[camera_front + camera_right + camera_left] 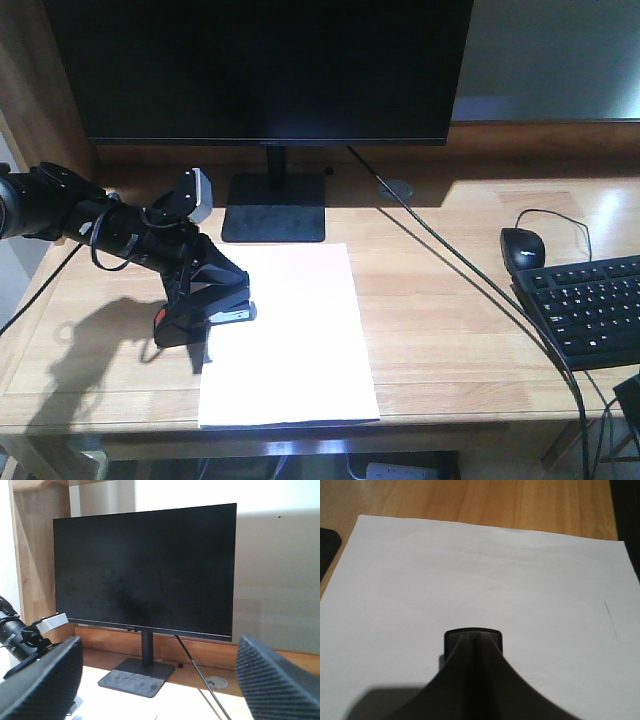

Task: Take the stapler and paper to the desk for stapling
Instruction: 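Move the stapler onto the paper edge with the left gripper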

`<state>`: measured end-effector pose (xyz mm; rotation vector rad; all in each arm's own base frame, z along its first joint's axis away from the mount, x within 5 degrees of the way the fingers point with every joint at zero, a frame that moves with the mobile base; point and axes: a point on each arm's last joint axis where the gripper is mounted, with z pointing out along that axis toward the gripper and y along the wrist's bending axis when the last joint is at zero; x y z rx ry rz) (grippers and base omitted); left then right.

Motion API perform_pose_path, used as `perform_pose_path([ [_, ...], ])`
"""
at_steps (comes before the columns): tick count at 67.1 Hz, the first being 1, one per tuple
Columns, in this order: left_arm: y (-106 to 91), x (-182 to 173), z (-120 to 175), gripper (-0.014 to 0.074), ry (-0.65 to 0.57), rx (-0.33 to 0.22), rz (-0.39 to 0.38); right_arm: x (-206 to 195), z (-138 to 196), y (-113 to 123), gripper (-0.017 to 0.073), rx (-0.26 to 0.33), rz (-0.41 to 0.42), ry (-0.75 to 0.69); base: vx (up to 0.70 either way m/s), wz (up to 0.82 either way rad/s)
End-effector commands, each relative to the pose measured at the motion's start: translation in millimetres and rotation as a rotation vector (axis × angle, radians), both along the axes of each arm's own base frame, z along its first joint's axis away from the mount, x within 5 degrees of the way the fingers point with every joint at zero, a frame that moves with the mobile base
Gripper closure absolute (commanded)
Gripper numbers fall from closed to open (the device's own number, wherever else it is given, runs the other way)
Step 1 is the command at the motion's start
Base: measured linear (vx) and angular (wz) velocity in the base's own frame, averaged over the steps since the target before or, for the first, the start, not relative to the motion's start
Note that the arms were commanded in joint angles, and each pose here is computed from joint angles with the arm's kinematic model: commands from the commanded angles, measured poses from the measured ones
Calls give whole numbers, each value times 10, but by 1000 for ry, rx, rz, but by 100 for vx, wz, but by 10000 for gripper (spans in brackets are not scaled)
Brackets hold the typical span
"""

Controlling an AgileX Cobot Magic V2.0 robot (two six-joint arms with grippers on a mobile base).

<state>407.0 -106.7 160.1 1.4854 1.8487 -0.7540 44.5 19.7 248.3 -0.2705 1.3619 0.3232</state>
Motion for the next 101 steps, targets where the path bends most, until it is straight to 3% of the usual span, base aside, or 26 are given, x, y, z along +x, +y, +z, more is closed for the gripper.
perform_pose_path([
  [1,-77,36,311,600,-72,-55,34,-1,81,-20,-29,-41,-34,-34,0,0],
  [20,-122,1,238,600,-98,48,-26,-1,81,-20,-29,-41,-34,-34,0,0],
  [50,-121,21,232,600,-89,56,12,-1,81,-22,-29,-40,-36,-34,0,0],
  [63,-190,-11,198,600,-101,105,-30,-1,81,-22,-29,-40,-36,-34,0,0],
  [69,-197,3,179,600,-97,124,-3,-1,81,-21,-29,-41,-34,-34,0,0],
  [88,-212,-7,-82,600,2,120,-26,-1,81,-21,-29,-41,-34,-34,0,0],
  [101,-213,-5,-102,600,7,119,-26,-1,81,-21,-29,-41,-34,-34,0,0],
])
